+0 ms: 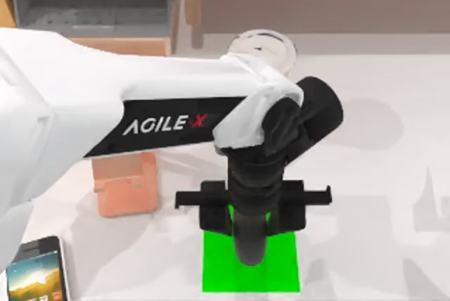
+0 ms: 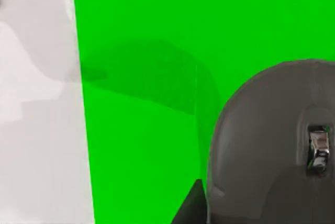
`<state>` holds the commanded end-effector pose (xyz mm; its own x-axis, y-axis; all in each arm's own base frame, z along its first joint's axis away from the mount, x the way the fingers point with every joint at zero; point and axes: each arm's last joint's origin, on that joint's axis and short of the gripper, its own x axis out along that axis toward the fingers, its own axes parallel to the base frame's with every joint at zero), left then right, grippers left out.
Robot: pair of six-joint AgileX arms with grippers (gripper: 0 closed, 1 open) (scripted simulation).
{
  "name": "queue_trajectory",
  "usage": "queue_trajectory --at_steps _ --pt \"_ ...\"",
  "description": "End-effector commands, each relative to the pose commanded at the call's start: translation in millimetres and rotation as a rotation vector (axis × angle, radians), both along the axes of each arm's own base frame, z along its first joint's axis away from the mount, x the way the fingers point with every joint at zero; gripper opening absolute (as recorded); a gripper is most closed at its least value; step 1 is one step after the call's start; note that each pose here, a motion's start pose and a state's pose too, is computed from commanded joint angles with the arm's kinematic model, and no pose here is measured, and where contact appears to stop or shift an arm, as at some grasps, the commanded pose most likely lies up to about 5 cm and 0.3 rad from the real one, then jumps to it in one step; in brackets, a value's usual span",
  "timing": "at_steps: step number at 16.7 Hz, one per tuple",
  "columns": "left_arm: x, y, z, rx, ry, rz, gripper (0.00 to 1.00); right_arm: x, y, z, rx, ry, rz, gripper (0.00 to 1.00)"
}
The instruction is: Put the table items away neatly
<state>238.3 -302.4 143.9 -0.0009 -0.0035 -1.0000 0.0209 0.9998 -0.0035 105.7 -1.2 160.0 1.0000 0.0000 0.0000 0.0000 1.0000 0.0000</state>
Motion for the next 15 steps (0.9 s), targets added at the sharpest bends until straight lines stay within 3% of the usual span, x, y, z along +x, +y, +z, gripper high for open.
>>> queue_trajectory --at_steps 11,15 --pt "0 0 -10 0.0 0.0 0.0 0.0 0 0 0 0.0 0.0 0.0 1.0" --pt "0 0 -10 0.0 0.0 0.0 0.3 0 0 0 0.0 0.0 0.0 1.0"
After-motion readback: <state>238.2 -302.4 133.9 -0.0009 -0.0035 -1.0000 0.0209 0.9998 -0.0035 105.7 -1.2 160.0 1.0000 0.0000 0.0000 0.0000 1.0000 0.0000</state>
